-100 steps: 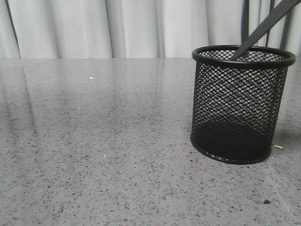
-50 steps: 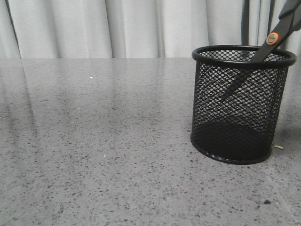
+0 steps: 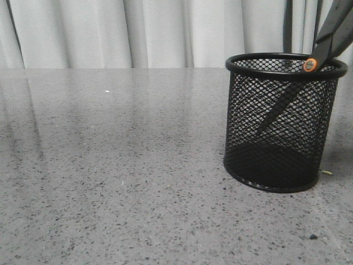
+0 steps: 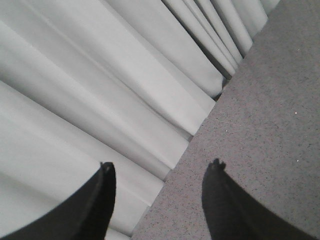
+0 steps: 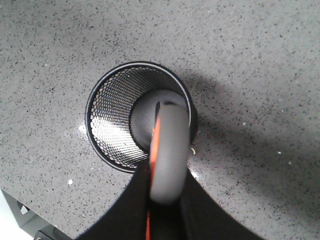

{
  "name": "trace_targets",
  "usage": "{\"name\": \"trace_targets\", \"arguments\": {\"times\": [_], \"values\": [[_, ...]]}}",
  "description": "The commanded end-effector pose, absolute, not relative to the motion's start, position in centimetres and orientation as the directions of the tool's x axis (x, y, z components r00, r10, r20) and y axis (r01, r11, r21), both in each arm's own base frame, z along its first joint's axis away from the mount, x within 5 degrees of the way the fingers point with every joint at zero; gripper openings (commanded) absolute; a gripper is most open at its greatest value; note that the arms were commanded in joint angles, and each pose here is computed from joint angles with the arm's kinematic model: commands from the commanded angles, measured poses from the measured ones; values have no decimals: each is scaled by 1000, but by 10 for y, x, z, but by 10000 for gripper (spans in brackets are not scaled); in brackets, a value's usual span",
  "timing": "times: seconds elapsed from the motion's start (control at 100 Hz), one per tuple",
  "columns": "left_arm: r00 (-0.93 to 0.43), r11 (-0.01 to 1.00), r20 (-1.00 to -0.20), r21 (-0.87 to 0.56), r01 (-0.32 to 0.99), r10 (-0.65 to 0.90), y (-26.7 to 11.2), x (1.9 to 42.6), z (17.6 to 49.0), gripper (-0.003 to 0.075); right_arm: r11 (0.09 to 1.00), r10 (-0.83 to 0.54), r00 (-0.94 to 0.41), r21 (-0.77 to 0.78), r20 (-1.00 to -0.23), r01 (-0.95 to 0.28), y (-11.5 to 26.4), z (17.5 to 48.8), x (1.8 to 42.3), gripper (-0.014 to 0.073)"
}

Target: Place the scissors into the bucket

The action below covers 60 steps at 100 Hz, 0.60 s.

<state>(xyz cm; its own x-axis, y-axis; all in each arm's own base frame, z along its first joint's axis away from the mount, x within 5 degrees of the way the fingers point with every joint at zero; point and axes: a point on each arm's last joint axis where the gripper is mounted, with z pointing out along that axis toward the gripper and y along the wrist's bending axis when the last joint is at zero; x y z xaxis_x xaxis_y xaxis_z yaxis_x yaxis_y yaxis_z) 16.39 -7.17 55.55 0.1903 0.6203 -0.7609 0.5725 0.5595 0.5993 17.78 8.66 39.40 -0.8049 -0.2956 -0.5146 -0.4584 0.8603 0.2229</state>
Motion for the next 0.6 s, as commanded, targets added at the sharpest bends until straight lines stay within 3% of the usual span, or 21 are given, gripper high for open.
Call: {"name": "trace_targets", "arguments": {"times": [0.0,0.19,0.5,0.59], "values": [[245,604,-789,596,529,563,-71,157,569,365,845,-315,-793,227,-521,-485,87,401,172,-52],[245,604,-789,596,529,563,-71,157,569,366,845,-314,-793,227,-523,-485,87,401,172,18],[245,604,-789,596,529,563,-71,157,569,365,845,-314,-793,227,-523,-485,87,401,172,339],[245,604,-789,596,529,563,-71,157,569,365,846,-315,-791,222,-524,-484,87,402,172,375]]}}
